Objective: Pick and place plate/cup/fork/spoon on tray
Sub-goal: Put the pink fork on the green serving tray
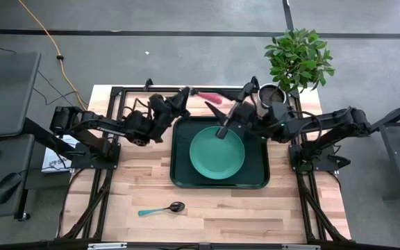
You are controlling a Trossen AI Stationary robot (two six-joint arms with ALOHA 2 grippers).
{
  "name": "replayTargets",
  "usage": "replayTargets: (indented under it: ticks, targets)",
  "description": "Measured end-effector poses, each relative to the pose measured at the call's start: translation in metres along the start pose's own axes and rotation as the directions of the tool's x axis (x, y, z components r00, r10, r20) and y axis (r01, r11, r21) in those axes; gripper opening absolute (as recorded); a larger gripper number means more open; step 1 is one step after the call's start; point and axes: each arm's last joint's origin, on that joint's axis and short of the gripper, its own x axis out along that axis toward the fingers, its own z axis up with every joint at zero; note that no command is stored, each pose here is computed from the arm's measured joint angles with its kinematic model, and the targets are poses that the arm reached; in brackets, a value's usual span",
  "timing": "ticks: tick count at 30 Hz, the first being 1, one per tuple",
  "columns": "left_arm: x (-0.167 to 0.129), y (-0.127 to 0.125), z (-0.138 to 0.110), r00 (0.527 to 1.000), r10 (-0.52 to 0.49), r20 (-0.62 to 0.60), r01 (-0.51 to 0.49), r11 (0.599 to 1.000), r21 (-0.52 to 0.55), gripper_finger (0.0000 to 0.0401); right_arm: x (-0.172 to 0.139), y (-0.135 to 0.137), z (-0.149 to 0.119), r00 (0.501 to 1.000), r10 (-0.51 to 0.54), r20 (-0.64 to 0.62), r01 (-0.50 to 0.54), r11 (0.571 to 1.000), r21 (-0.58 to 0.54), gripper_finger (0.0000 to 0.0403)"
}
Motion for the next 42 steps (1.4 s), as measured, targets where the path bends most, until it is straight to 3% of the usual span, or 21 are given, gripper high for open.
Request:
replayTargets:
  ticks: [5, 10, 12, 15, 19, 22, 25, 28, 32, 34, 39, 42]
  targets:
    - [-0.006, 0.009, 0.032, 0.998, 0.016, 0.057, -0.021, 0.997, 0.08, 0.0, -0.022, -0.013, 0.02, 0.995, -0.067, -0.072, 0.067, 0.998, 0.0, 0.0254]
    - [-0.025, 0.011, 0.071, 0.992, 0.06, 0.115, -0.088, 0.963, 0.254, 0.0, -0.058, -0.038, 0.038, 0.985, 0.002, -0.17, 0.016, 0.994, 0.104, 0.0262]
    - [-0.027, 0.006, 0.078, 0.993, 0.098, 0.06, -0.112, 0.937, 0.331, 0.0, -0.071, -0.048, 0.037, 0.97, 0.036, -0.239, 0.002, 0.987, 0.159, 0.0263]
    - [-0.024, -0.002, 0.082, 0.961, 0.25, -0.118, -0.17, 0.871, 0.461, 0.0, -0.087, -0.06, 0.032, 0.937, 0.075, -0.341, -0.002, 0.978, 0.21, 0.0263]
    - [-0.014, -0.018, 0.088, 0.79, 0.523, -0.319, -0.209, 0.72, 0.662, 0.0, -0.102, -0.067, 0.025, 0.895, 0.135, -0.426, -0.015, 0.962, 0.274, 0.0264]
    - [-0.006, -0.031, 0.095, 0.636, 0.638, -0.434, -0.119, 0.636, 0.762, 0.0, -0.108, -0.069, 0.023, 0.868, 0.202, -0.453, -0.048, 0.943, 0.328, 0.0264]
    - [-0.003, -0.036, 0.101, 0.472, 0.713, -0.518, -0.026, 0.599, 0.801, 0.0, -0.111, -0.066, 0.019, 0.83, 0.289, -0.477, -0.095, 0.916, 0.391, 0.0264]
    - [-0.007, -0.021, 0.103, 0.307, 0.77, -0.559, -0.007, 0.589, 0.808, 0.0, -0.115, -0.064, 0.014, 0.78, 0.363, -0.51, -0.126, 0.889, 0.44, 0.0264]
    - [-0.018, 0.01, 0.1, 0.154, 0.816, -0.557, -0.014, 0.565, 0.825, 0.0, -0.121, -0.062, 0.006, 0.711, 0.392, -0.584, -0.1, 0.878, 0.468, 0.0264]
    - [-0.024, 0.03, 0.094, 0.117, 0.822, -0.557, -0.033, 0.564, 0.825, 0.0, -0.124, -0.063, 0.002, 0.681, 0.392, -0.618, -0.076, 0.878, 0.473, 0.0264]
    - [-0.048, 0.069, 0.071, 0.124, 0.784, -0.608, -0.074, 0.618, 0.783, 0.0, -0.132, -0.064, -0.006, 0.601, 0.384, -0.701, -0.015, 0.882, 0.471, 0.0264]
    - [-0.073, 0.092, 0.062, 0.097, 0.809, -0.58, -0.144, 0.588, 0.796, 0.0, -0.134, -0.065, -0.009, 0.579, 0.376, -0.724, 0.009, 0.884, 0.467, 0.0264]
